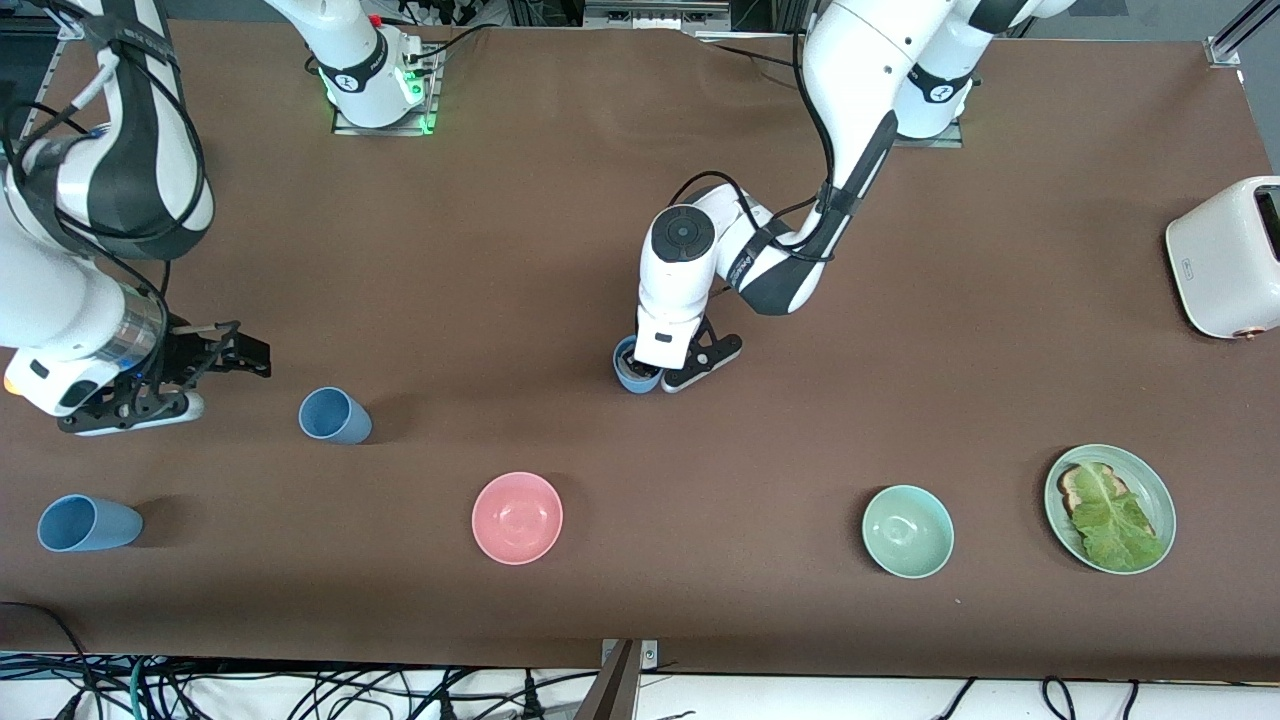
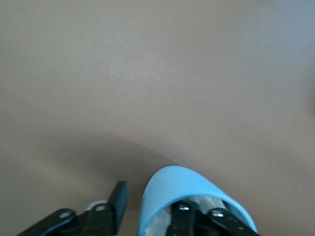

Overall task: Stack blue cups with both arms
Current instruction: 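Lower the tissue cup with the left gripper while the right gripper reaches out, then open the left gripper and lift while the right gripper lowers to the cup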

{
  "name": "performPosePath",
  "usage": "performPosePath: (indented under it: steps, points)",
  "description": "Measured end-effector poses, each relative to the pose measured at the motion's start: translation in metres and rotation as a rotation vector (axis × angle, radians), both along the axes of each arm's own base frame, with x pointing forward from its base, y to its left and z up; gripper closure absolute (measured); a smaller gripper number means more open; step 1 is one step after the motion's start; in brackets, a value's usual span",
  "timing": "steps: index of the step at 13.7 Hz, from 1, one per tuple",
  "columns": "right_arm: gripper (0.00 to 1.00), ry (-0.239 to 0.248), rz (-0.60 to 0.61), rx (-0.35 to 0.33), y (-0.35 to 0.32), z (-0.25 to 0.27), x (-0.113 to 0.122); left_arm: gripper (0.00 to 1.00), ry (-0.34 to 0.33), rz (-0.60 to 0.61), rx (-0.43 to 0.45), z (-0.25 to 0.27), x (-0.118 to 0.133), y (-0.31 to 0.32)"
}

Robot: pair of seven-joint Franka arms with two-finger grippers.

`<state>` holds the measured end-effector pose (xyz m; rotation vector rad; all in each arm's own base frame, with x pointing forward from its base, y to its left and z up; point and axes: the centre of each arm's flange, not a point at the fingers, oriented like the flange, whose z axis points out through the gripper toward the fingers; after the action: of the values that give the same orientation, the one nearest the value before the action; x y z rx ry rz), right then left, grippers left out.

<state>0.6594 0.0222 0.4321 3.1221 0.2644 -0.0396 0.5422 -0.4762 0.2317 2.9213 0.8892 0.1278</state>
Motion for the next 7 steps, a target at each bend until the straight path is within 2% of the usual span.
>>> performPosePath:
  steps: [2, 5, 7]
  points:
    - [0.0, -0.005, 0.001, -0.001, -0.002, -0.008, 0.005, 0.29, -0.036, -0.039, 0.032, 0.001, 0.0, -0.001]
    - [0.0, -0.017, -0.01, -0.001, -0.009, -0.013, 0.008, 0.01, -0.049, -0.053, 0.04, 0.003, 0.0, -0.003]
    - [0.0, -0.006, -0.013, 0.005, -0.01, -0.026, 0.011, 0.0, -0.054, -0.056, 0.04, 0.005, 0.001, -0.003]
